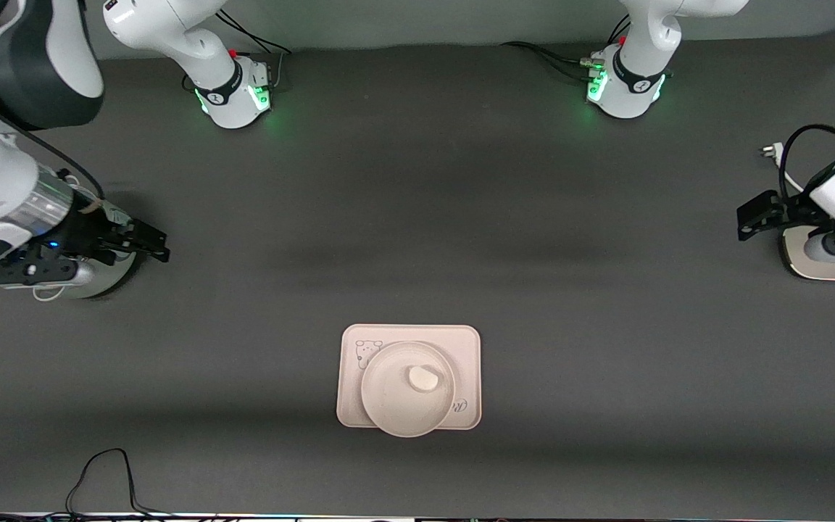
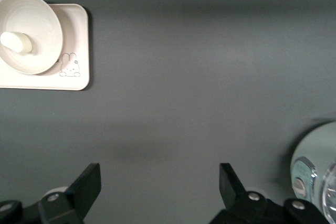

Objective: Place bun in plate and plate on tray

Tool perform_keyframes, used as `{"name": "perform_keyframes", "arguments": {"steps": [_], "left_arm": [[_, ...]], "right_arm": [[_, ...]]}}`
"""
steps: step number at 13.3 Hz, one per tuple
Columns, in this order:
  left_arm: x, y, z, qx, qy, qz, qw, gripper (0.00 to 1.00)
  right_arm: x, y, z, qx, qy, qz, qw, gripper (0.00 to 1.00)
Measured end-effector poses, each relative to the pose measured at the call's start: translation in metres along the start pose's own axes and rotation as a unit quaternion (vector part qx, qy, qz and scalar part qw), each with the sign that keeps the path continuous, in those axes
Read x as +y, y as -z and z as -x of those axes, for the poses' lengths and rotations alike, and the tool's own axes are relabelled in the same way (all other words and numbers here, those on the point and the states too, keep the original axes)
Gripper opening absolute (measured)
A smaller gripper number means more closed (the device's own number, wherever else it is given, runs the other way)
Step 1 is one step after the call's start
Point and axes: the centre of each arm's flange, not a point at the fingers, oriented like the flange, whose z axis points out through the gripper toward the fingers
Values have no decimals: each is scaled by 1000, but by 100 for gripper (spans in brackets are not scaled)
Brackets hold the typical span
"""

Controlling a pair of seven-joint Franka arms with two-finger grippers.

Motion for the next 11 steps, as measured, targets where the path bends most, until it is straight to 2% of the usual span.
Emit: {"name": "perform_keyframes", "arguments": {"steps": [4,8,11], "left_arm": [[0,11,4,-6,1,1,1000,100],[0,3,0,-12,0,1,1000,100],[1,-1,-2,-16,0,1,1000,100]], "right_arm": [[4,28,18,-5,22,29,999,100],[20,62,28,-12,8,33,999,100],[19,67,28,-9,9,33,999,100]]}}
